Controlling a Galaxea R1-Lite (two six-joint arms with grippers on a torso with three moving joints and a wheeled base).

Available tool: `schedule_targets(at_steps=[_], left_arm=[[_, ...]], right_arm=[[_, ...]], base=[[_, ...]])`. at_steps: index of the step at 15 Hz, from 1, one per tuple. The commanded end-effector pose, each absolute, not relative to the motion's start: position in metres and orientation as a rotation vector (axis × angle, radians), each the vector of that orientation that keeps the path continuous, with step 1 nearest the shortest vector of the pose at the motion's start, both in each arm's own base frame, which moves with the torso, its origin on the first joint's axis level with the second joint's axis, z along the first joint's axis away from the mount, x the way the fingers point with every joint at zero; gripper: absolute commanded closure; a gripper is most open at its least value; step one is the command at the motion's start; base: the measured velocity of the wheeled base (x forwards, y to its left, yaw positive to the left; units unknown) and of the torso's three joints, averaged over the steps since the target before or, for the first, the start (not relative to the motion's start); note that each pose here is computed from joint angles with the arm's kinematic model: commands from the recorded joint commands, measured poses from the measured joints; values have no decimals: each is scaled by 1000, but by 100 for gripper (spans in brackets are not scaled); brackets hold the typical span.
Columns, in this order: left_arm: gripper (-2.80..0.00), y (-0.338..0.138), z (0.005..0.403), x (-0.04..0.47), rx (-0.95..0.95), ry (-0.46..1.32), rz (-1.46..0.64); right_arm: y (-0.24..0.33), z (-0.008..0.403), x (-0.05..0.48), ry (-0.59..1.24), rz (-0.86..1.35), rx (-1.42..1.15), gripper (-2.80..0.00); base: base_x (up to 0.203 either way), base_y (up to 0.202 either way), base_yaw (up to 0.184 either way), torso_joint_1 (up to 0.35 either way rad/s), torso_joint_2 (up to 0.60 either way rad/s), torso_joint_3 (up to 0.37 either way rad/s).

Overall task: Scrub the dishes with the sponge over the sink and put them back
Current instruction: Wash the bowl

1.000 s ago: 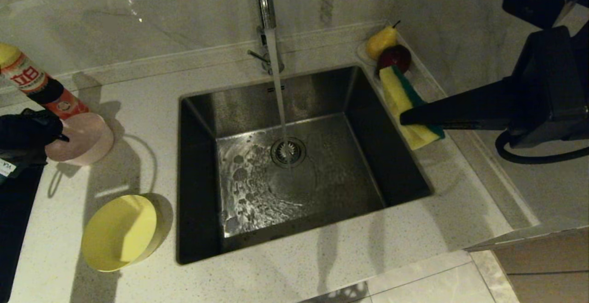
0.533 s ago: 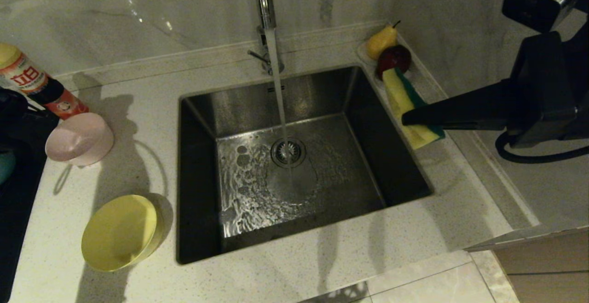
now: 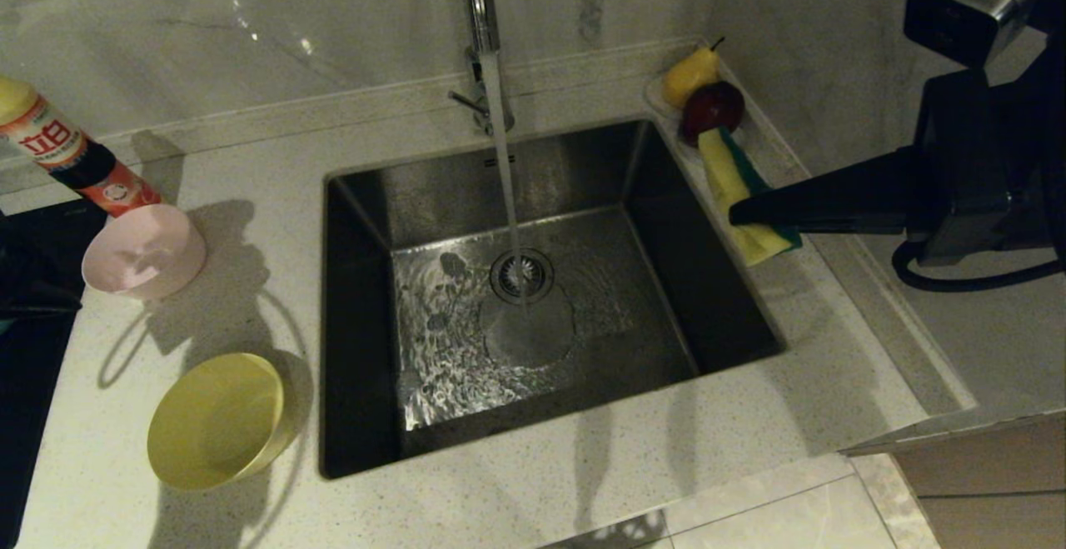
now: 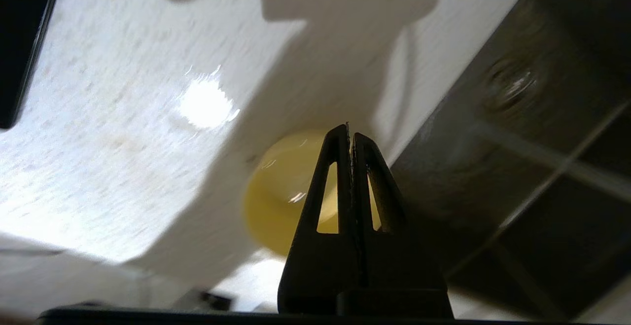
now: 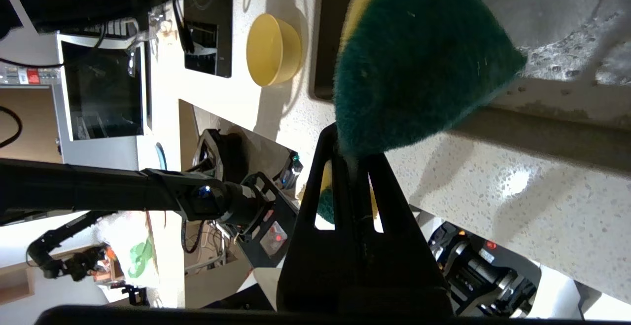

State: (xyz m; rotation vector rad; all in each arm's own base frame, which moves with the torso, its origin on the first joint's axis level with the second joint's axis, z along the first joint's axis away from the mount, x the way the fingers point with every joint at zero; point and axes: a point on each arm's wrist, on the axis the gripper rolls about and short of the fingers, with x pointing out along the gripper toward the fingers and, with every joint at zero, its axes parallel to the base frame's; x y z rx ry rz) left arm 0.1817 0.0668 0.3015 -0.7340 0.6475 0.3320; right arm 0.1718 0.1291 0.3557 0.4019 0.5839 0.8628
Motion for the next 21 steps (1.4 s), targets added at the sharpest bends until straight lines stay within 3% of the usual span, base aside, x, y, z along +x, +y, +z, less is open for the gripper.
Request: schedule_targets(at_steps=[1, 2, 3, 11, 15, 21], left_arm=[[0, 65, 282, 178, -683, 732, 318], [0, 64, 274, 178, -662, 764, 314], [-280, 64, 265, 177, -638, 798, 308], [-280, 67, 225, 197, -526, 854, 248], [-280, 62, 223, 199, -514, 866, 230], [-280, 64, 199, 215, -479, 890, 296]], right_arm=[[127, 353, 172, 599, 853, 406, 0], [126, 352, 172, 600, 845, 407, 0], [125, 351, 172, 599, 841, 407, 0], [122, 350, 171, 600, 834, 411, 0], [120, 351, 169, 594, 831, 414, 0], [114, 352, 165, 578, 822, 416, 0]], base=[[0, 0, 0, 0, 0, 0], [0, 0, 0, 0, 0, 0], [0, 0, 0, 0, 0, 0], [0, 0, 0, 0, 0, 0], [0, 0, 0, 0, 0, 0], [0, 0, 0, 0, 0, 0]])
